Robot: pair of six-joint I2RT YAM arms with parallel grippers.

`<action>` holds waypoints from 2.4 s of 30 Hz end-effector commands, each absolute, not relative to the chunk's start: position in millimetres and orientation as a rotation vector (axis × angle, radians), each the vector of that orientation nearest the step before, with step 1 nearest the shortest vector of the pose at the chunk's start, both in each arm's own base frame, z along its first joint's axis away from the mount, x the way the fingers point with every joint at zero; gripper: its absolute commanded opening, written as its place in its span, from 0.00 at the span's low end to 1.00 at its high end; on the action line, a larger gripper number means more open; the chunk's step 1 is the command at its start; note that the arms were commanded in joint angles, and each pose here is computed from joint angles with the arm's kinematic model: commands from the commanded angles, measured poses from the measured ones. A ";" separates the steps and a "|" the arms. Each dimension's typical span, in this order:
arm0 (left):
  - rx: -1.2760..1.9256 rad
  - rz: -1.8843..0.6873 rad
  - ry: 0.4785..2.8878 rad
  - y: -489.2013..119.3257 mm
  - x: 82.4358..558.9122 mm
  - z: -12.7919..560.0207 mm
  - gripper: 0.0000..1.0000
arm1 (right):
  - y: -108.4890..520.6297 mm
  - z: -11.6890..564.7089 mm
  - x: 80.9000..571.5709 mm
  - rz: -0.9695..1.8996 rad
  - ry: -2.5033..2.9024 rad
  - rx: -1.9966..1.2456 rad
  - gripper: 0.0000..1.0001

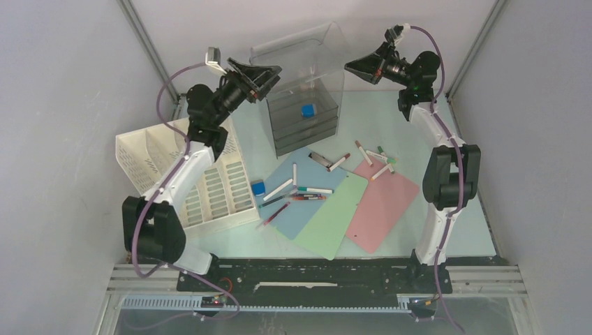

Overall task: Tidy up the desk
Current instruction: Pick up the stationery from the center of the board.

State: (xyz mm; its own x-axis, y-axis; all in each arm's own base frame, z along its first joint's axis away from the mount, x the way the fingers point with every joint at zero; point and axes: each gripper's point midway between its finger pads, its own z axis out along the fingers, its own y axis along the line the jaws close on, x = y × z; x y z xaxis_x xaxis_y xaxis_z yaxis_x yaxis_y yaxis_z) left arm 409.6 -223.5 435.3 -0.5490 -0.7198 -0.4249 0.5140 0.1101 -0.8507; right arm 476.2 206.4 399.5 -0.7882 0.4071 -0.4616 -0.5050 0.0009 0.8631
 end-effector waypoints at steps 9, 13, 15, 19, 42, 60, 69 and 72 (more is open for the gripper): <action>-0.164 -1.234 1.577 -192.2 378.5 395.5 0.91 | 202.9 419.1 473.0 1.816 1.548 -0.183 0.02; -0.114 -1.116 1.616 -181.9 364.7 378.0 0.94 | 201.7 417.2 472.7 1.818 1.551 -0.179 0.02; -0.102 -1.044 1.629 -173.5 356.7 371.0 0.95 | 202.2 416.8 472.4 1.819 1.551 -0.181 0.02; -0.099 -0.888 1.640 -151.9 341.2 355.4 0.99 | 202.1 416.3 471.4 1.819 1.547 -0.181 0.02; 0.036 -0.370 2.042 -160.9 320.7 217.1 0.80 | 201.9 404.5 472.1 1.818 1.548 -0.175 0.02; -0.099 -0.007 2.301 -169.6 316.8 105.0 0.56 | 201.7 397.9 472.6 1.817 1.556 -0.170 0.02; -0.162 0.107 2.370 -159.5 312.6 68.7 0.61 | 201.4 395.5 473.1 1.817 1.559 -0.167 0.02; -0.188 0.175 2.385 -152.6 312.4 60.8 0.62 | 200.5 395.5 473.2 1.813 1.558 -0.166 0.02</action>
